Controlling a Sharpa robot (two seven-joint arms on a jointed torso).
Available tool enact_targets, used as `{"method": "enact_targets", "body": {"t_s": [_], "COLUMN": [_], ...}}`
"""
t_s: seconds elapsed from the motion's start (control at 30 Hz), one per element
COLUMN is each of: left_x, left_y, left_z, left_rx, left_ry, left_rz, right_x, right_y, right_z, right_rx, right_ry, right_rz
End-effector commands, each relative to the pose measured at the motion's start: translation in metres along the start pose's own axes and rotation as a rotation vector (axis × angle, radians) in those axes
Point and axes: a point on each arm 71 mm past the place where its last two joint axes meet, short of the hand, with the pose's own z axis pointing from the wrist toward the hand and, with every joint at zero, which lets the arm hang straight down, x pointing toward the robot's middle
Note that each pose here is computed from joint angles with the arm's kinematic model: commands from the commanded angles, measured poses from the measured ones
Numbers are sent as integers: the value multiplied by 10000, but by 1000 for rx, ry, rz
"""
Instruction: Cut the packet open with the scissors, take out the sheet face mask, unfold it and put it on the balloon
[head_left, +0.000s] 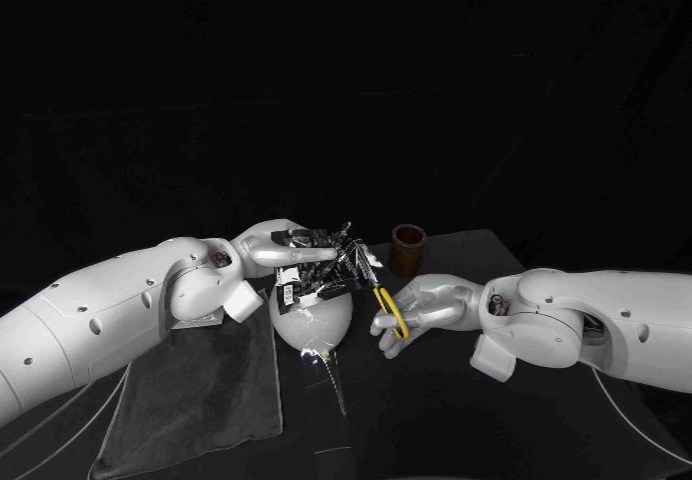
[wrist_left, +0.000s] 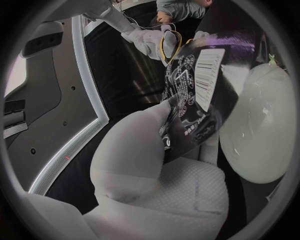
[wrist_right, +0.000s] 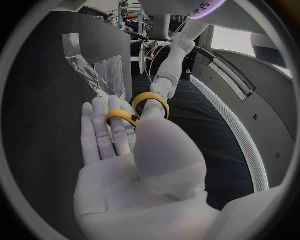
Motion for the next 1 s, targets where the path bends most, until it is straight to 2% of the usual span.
{"method": "enact_targets", "body": {"t_s": [0.03, 0.5, 0.83, 1.0], "left_x": [40, 29, 61, 60], "left_y": [-15, -11, -20, -20], "left_z": [15, 6, 13, 9], "left_rx": [13, 12, 14, 16], "left_ry": [36, 32, 47, 48], "left_rz": [2, 1, 16, 18], "right_x": [11, -12, 29, 4], "right_y": [15, 16, 48, 49], "right_z": [-12, -35, 22, 35], "right_rx": [-6, -13, -23, -24], "right_ry": [27, 10, 26, -1], "right_rz": [-14, -13, -9, 7]}}
